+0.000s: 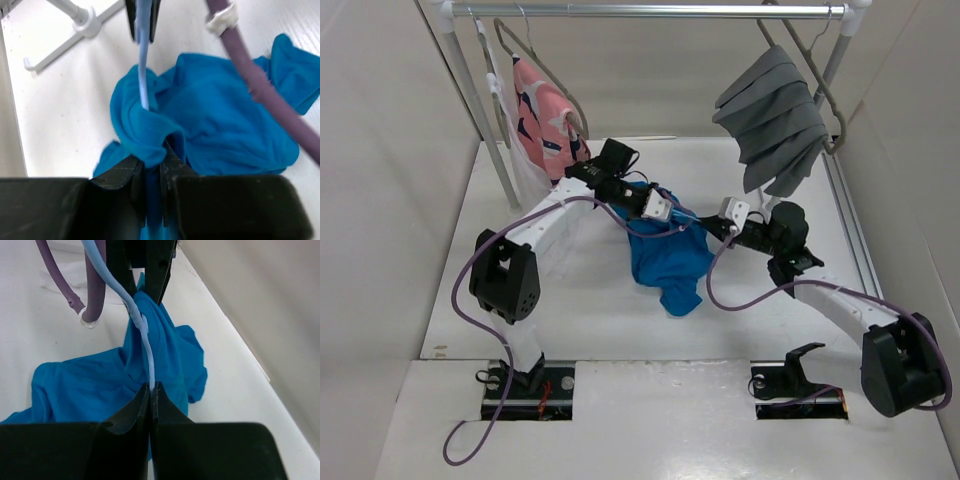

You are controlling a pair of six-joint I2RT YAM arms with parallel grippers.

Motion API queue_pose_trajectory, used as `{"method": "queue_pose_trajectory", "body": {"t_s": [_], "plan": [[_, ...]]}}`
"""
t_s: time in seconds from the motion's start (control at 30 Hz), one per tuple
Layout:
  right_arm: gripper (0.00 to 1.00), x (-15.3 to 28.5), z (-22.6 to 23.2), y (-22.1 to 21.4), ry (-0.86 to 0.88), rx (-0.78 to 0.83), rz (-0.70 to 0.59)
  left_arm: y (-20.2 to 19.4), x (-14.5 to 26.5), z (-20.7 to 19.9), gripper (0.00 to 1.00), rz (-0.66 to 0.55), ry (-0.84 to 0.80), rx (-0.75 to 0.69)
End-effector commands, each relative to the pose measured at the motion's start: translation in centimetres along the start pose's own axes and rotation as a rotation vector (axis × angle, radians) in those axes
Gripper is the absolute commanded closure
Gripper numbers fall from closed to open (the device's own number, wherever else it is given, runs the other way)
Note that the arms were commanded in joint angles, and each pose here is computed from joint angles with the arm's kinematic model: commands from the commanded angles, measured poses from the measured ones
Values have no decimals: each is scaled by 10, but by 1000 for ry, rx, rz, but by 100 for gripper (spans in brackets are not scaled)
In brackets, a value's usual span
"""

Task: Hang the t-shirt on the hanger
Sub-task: Place tshirt on hanger

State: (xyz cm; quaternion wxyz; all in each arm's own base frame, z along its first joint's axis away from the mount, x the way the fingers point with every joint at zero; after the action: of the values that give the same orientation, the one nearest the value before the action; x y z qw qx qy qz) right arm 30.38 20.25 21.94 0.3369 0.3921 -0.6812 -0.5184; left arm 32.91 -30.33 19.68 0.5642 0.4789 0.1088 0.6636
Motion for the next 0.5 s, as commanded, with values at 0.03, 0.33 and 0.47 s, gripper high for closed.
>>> {"method": "queue_pose_trajectory", "body": {"t_s": [0.03,0.33,0.47], "plan": [[100,-15,-22,51,-31,105,-97,38,-6,-21,88,-120,-90,-16],[91,-18,-32,45,-111,79,-37,40,-2,-20,100,-90,-76,129],[33,-1,-67,60,-281,40,62,38,16,14,100,-28,105,383]]}}
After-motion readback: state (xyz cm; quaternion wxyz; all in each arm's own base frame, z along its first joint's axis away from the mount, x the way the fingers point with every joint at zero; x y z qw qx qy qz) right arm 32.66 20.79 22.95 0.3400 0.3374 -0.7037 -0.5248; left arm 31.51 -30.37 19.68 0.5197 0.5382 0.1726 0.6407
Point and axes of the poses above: each gripper's point midway between its finger pads, its own x axis back along the fingers, its own z axis along the line the jaws close on, y = z × x, the point moved 2 cm from there along x, back along the fingers, and after that the axes turned 10 degrees about -x, right-handed, at the moved point
